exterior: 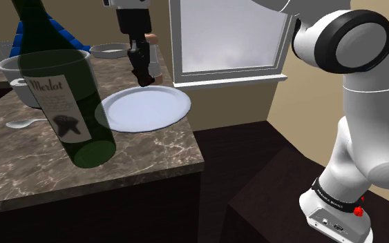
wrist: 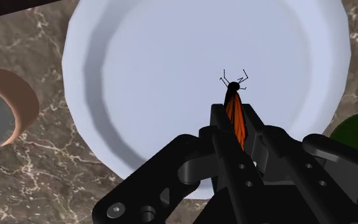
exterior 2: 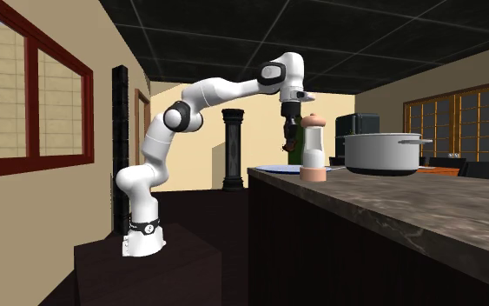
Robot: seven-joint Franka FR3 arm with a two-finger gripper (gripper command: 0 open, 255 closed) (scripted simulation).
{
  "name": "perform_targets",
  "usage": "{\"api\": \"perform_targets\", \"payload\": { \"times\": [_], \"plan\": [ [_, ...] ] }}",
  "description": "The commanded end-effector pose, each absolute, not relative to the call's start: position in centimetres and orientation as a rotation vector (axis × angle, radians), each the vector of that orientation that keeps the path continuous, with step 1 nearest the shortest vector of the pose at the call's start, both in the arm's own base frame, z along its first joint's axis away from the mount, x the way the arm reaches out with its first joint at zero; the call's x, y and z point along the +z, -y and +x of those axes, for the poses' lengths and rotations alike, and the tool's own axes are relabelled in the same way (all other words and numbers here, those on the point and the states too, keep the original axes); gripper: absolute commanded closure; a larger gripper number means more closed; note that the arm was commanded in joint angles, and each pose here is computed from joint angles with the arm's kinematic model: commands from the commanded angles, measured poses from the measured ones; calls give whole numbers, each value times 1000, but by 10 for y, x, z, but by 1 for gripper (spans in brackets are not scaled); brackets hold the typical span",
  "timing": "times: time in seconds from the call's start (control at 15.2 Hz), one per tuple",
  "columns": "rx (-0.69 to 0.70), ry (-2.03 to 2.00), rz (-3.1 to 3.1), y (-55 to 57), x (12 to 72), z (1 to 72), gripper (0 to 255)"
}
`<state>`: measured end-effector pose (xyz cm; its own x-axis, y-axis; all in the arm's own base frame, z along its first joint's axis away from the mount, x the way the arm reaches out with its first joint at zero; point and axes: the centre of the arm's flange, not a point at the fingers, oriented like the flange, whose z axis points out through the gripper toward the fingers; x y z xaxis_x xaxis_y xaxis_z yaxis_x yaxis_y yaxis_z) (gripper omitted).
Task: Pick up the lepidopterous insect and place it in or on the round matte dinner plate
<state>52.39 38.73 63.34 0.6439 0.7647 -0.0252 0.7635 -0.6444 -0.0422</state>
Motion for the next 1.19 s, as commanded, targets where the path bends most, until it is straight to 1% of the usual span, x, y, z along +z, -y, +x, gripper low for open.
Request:
{"api": "perform_targets", "payload": {
  "times": [0.0, 0.59, 1.06, 1.12],
  "plan": [
    [63, 1312, -2823, -388, 622, 523, 255],
    [63, 1312, -2823, -388, 576, 523, 255],
    [63, 1312, -2823, -388, 576, 523, 255],
    [63, 1312, -2823, -388, 576, 523, 0]
  ]
}}
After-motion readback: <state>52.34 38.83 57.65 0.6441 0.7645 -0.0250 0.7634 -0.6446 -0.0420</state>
